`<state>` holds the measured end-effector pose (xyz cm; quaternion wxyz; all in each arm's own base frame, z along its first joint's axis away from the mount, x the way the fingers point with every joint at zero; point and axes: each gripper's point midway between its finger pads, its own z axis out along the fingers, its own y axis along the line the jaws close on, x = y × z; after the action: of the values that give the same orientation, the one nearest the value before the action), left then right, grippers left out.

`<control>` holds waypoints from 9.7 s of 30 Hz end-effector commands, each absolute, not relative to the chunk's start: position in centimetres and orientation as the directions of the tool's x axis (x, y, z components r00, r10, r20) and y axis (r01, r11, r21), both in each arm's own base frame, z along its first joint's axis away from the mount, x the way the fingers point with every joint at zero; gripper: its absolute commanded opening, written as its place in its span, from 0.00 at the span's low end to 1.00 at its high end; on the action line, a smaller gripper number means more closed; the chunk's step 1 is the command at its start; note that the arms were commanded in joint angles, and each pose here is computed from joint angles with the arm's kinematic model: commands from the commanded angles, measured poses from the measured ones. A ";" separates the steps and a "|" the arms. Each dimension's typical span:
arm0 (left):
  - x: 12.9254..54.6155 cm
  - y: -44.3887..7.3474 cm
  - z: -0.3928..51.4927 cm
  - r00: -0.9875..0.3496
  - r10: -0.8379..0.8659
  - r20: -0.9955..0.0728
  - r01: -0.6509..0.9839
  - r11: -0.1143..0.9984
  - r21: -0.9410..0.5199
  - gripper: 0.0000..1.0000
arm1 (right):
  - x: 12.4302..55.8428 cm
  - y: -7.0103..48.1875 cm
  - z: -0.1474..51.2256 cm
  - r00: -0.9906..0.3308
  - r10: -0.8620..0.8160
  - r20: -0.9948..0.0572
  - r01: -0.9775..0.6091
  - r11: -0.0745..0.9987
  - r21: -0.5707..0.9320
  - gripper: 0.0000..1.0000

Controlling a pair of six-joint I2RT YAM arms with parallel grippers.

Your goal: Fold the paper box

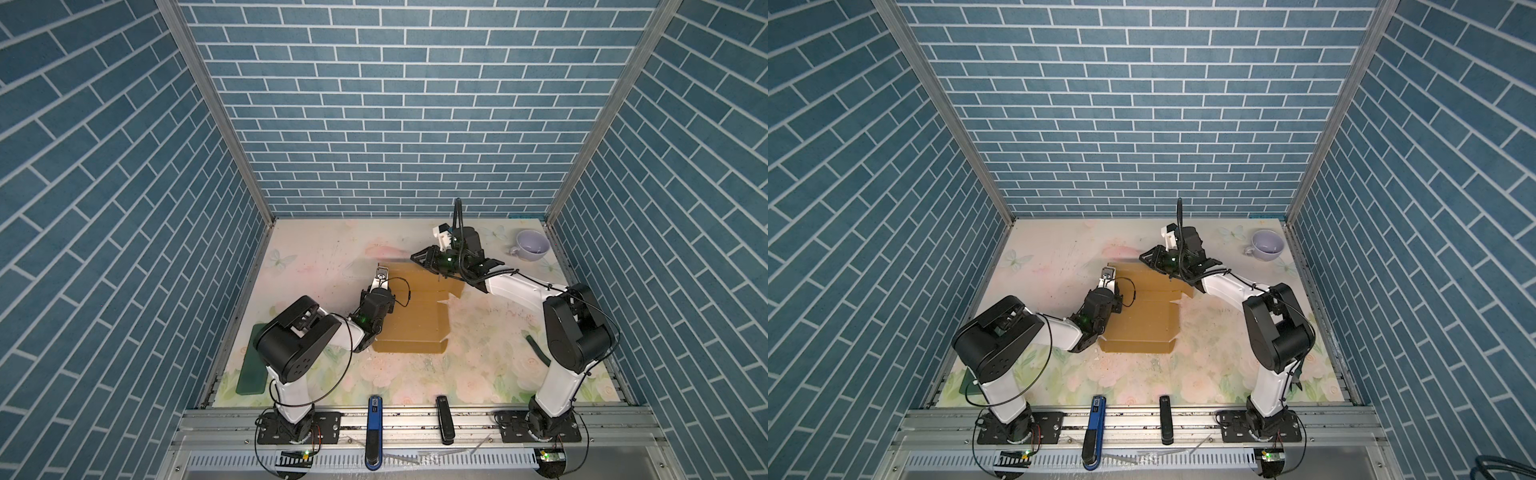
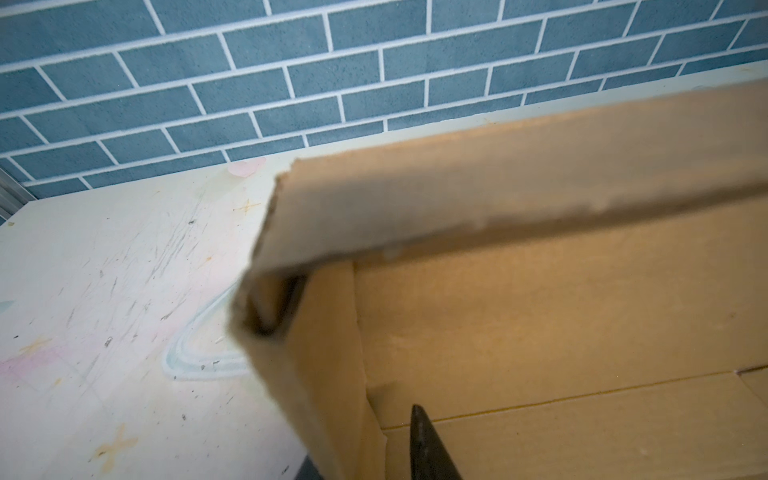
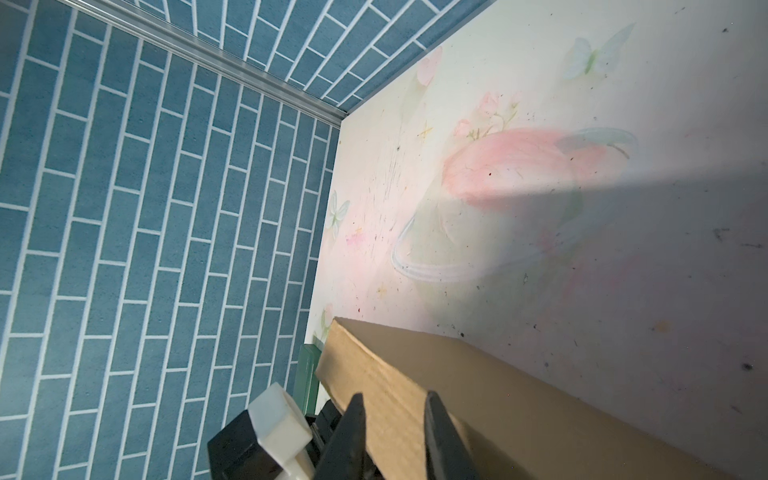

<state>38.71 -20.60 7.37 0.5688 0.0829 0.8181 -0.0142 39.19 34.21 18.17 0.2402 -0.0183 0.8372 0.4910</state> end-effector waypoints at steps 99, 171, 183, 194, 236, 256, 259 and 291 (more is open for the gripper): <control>39.9 -20.1 6.5 -0.317 0.087 -0.945 0.122 0.991 0.050 0.00 | 33.2 23.3 7.5 -0.867 0.090 -0.489 -0.179 0.861 0.476 0.60; 40.1 -20.3 5.7 -0.343 0.073 -0.937 0.110 0.993 0.037 0.00 | 32.5 24.3 10.7 -0.772 -0.096 -0.629 -0.379 0.863 0.333 0.60; 40.2 -20.5 5.5 -0.346 0.073 -0.935 0.115 0.993 0.035 0.00 | 33.3 17.4 12.6 -0.768 -0.069 -0.636 -0.213 0.965 0.152 0.57; 40.2 -20.5 5.4 -0.349 0.074 -0.934 0.117 0.992 0.035 0.00 | 37.5 18.8 9.9 -0.763 -0.100 -0.639 -0.260 0.952 0.162 0.55; 40.4 -21.5 5.6 -0.354 0.110 -0.929 0.137 0.988 0.064 0.00 | 37.5 23.2 15.1 -0.765 -0.120 -0.632 -0.410 0.848 0.335 0.08; 40.7 -22.2 9.6 -0.316 0.128 -0.940 0.124 0.988 0.092 0.00 | 37.5 24.0 15.1 -0.799 -0.077 -0.596 -0.376 0.838 0.396 0.08; 40.7 -22.1 9.2 -0.319 0.124 -0.940 0.114 0.989 0.092 0.00 | 37.4 24.0 14.2 -0.793 -0.071 -0.605 -0.376 0.838 0.395 0.08; 38.4 -20.8 4.7 -0.336 0.125 -0.934 0.116 0.989 0.091 0.00 | 34.0 22.8 7.0 -0.806 -0.165 -0.568 -0.375 0.885 0.276 0.12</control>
<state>39.39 -20.92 7.21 0.5965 0.0457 0.8013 -0.0094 35.41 23.85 8.65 0.2970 -0.1416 0.9197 0.2143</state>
